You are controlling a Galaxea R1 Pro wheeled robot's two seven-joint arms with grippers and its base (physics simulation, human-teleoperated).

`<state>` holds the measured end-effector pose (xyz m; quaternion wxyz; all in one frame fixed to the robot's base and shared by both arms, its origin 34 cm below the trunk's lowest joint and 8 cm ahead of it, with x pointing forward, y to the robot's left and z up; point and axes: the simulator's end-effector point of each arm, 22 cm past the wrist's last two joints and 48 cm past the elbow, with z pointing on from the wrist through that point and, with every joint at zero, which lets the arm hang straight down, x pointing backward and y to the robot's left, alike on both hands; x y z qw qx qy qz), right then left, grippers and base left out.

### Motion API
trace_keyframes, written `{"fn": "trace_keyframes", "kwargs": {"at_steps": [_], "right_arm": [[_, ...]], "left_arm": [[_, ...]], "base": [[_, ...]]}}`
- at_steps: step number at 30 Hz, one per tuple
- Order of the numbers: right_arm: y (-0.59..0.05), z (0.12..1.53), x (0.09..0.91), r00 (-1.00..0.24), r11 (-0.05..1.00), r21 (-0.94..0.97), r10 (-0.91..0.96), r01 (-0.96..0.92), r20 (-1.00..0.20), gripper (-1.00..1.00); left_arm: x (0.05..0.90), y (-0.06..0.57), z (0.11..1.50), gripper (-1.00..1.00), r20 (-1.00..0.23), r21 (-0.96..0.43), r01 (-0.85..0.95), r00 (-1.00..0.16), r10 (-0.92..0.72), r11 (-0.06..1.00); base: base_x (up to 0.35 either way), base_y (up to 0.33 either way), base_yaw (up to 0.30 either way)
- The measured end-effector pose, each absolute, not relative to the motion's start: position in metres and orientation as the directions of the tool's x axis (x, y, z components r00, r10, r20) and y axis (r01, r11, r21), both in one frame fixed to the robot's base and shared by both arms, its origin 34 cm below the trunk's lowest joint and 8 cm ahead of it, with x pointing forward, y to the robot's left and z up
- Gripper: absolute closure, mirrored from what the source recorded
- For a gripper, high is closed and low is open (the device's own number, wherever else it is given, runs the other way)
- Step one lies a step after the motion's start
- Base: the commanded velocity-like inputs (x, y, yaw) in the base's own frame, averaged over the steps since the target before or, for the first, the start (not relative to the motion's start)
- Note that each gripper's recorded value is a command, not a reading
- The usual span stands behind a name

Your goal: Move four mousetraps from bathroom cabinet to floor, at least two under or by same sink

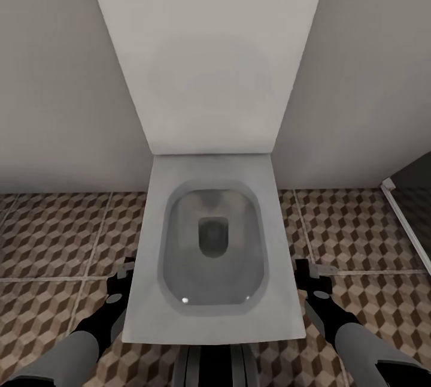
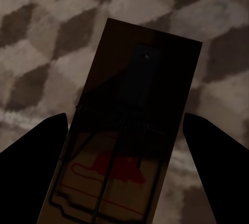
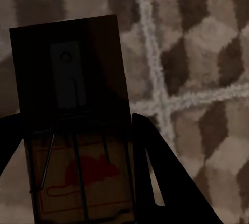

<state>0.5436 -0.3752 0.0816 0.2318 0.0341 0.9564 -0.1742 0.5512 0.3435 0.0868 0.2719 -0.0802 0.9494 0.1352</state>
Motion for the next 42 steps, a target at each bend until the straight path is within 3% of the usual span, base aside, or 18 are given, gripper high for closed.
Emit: {"fn": "trace_keyframes", "kwargs": {"at_steps": [42], "right_arm": [[-0.377,0.037,0.506,-0.927,0.938,-0.326,-0.017,0.115,-0.374,1.0]], "left_arm": [[0.522,0.352,0.048,1.0,-0.505,0.237,-0.217,-0.86,-0.07,0.947]], "base": [[0.0,0.0,0.0]]}}
